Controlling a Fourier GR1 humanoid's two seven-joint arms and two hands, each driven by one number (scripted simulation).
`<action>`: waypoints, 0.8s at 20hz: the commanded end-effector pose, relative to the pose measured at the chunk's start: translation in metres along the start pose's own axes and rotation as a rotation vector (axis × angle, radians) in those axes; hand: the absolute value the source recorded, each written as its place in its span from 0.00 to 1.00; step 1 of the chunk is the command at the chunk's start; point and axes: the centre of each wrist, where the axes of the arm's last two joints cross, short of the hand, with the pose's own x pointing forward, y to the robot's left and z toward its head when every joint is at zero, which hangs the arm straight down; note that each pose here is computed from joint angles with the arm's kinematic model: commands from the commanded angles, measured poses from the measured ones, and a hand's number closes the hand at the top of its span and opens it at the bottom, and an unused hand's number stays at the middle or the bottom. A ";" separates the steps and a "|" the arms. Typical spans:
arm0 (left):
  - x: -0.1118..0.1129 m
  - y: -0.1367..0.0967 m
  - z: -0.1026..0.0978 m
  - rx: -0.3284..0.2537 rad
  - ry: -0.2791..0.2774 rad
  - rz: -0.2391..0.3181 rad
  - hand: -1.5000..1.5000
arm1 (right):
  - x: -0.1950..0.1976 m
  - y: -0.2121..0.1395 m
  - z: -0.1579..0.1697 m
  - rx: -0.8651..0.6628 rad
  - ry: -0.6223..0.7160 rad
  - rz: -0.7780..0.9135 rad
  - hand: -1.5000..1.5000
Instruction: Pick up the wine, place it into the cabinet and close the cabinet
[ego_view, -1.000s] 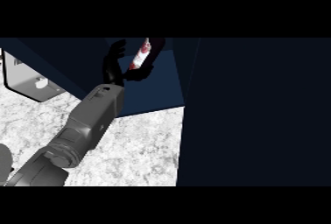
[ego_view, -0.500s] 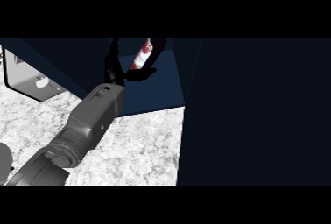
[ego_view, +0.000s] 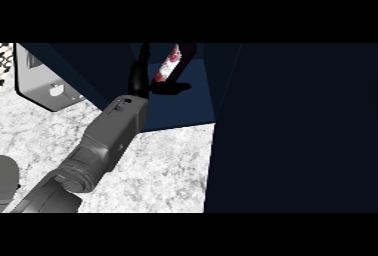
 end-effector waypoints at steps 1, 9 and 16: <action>0.019 0.024 -0.020 -0.110 -0.114 0.150 0.00 | 0.001 0.001 0.006 -0.016 0.003 -0.003 0.00; 0.013 0.006 -0.007 -0.235 -0.211 0.422 0.00 | 0.012 0.001 0.014 -0.078 0.016 0.017 0.00; 0.034 -0.018 -0.003 -0.343 -0.188 0.442 0.00 | 0.010 -0.011 0.008 -0.120 0.042 0.027 0.00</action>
